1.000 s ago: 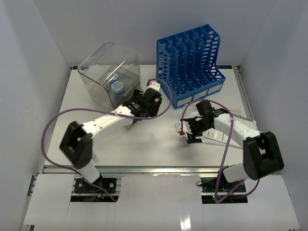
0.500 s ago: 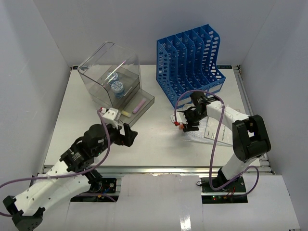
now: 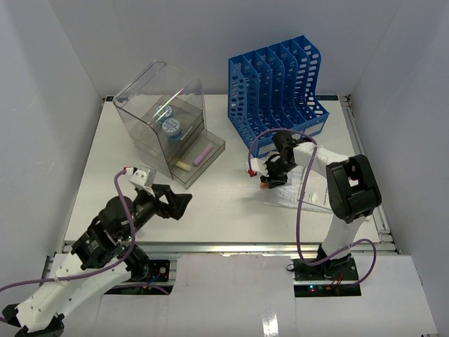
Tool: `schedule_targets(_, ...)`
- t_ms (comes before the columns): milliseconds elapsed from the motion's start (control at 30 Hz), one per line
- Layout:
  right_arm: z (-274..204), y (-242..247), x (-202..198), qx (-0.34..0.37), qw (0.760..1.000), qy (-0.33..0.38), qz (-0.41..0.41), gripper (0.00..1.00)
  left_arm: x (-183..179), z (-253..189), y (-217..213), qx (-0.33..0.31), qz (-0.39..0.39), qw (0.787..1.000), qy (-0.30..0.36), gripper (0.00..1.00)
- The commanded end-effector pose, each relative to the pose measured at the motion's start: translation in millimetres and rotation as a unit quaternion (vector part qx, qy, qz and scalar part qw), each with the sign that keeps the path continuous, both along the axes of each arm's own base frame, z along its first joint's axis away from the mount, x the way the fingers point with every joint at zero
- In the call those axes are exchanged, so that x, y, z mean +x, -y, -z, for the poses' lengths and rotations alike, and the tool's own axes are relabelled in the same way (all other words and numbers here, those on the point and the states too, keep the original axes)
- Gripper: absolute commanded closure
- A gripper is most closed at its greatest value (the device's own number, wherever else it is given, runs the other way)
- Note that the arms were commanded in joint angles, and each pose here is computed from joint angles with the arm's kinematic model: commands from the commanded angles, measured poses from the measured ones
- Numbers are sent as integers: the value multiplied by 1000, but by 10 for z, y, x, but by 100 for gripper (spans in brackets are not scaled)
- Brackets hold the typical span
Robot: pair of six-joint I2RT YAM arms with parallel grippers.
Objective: Organize the desk
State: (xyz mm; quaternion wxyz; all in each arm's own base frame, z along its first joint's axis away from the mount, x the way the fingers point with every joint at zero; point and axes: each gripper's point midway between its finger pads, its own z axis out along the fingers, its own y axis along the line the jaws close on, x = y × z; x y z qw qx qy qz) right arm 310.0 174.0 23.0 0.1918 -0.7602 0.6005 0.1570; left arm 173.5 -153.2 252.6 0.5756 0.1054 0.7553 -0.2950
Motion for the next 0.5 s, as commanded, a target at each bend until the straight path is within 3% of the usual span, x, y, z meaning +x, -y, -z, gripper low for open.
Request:
schedule_targets(0, -103, -89, 26, 15, 1000, -4, 14, 89, -37, -105, -128, -33, -23, 999, 15, 2)
schedule_targets(167, -515, -496, -44, 50, 998, 26, -35, 92, -88, -223, -240, -63, -36, 997, 36, 2)
schedule_targets(300, -802, -1017, 120, 42, 987, 137, -67, 92, -96, -273, -343, -77, -56, 994, 45, 2)
schedule_targets(367, -980, -1341, 277, 53, 972, 214, -86, 92, -102, -293, -385, -83, -64, 993, 49, 2)
schedule_targets(467, -1134, -1742, 511, 62, 955, 271, -102, 92, -111, -313, -425, -89, -70, 992, 53, 2)
